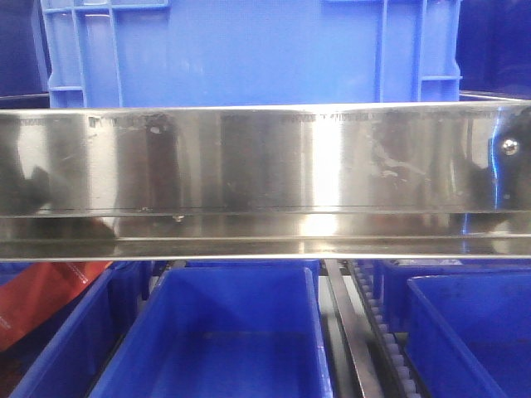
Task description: Place cylindrical capacitor in blue bin on shelf
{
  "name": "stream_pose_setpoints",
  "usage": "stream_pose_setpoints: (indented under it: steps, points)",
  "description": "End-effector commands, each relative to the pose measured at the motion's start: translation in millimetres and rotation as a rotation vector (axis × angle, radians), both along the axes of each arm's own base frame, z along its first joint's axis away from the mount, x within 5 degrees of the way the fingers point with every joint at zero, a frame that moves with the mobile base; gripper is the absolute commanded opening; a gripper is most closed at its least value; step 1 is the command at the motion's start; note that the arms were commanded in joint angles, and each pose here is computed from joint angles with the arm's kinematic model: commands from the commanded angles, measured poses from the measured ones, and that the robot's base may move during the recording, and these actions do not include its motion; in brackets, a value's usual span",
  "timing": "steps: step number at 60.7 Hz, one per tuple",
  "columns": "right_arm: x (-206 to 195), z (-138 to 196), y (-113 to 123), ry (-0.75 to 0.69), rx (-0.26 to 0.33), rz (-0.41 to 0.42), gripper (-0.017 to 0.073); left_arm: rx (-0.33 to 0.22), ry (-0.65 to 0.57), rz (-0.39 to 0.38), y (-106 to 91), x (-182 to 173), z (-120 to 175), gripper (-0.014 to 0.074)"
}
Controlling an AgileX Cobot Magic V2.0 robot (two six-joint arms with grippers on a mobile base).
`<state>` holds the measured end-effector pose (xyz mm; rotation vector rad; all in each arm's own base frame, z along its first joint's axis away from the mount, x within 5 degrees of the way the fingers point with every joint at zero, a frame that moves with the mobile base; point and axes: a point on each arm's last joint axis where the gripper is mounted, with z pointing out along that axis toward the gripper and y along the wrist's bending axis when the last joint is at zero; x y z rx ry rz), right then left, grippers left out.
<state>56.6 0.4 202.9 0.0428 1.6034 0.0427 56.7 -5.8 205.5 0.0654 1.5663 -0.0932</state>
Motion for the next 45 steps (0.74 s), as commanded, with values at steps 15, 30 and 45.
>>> stream_pose_setpoints:
  steps: [15, 30, 45]
  points:
    - [-0.1, 1.6, -0.6, -0.025, -0.009, -0.009, -0.0162, -0.010, -0.020, 0.002, 0.1, -0.5, 2.1, -0.0111]
    - [-0.1, 1.6, -0.6, -0.025, -0.009, -0.009, -0.0162, -0.010, -0.020, 0.002, 0.1, -0.5, 2.1, -0.0111]
    - [-0.1, 1.6, -0.6, -0.025, -0.009, -0.009, -0.0162, -0.010, -0.020, 0.002, 0.1, -0.5, 2.1, -0.0111]
